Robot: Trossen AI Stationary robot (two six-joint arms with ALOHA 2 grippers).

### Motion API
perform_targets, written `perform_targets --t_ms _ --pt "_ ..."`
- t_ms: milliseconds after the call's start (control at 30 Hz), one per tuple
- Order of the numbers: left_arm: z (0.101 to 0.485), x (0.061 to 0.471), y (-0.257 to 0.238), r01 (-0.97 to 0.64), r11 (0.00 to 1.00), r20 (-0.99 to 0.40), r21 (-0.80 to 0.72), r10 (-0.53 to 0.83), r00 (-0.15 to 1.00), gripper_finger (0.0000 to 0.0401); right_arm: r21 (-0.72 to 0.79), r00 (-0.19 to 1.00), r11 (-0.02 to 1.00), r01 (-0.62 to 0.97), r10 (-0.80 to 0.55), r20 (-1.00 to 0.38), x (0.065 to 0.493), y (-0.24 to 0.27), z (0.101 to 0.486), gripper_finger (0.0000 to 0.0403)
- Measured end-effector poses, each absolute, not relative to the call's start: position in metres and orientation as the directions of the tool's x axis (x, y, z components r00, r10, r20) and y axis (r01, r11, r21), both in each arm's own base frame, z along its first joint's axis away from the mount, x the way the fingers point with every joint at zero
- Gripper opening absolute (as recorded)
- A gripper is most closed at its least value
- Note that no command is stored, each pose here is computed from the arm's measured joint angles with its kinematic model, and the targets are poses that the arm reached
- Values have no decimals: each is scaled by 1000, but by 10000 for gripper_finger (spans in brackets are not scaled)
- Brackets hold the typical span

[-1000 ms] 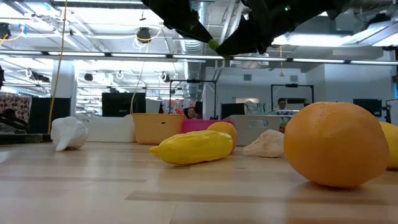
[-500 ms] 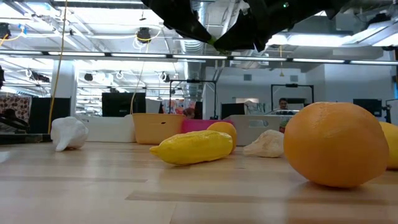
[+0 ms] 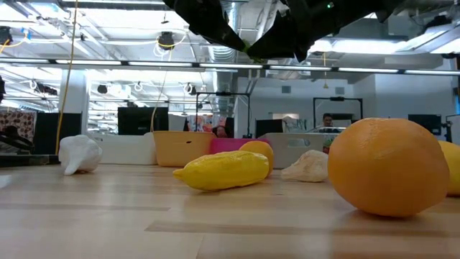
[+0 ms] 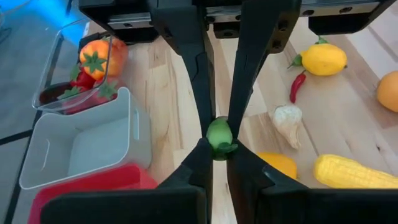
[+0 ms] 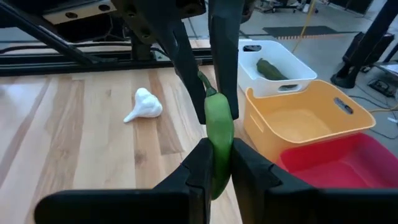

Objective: Sort produce into baskets
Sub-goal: Put the green chili pepper into the white bin

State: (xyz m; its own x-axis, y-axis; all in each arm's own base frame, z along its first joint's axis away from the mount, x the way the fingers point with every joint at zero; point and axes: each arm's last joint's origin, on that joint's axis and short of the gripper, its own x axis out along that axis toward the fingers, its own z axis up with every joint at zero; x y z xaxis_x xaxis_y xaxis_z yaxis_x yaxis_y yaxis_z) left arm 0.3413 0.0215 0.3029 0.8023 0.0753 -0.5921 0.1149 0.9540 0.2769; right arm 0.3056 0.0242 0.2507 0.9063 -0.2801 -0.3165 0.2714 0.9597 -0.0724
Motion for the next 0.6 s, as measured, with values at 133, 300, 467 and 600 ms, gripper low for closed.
perform_targets --t_ms 133,300,467,600 --pt "303 341 21 118 955 -595 272 70 801 25 -49 915 970 239 -241 -323 306 25 250 88" --pt "303 341 21 115 955 -593 272 72 802 26 -4 917 970 245 -233 -323 306 25 250 136" --pt "302 340 26 96 958 -607 269 91 789 26 3 912 970 245 -229 -340 305 26 249 194" --pt "297 333 39 54 960 -662 276 149 735 27 -17 888 970 244 -230 -397 303 25 243 222"
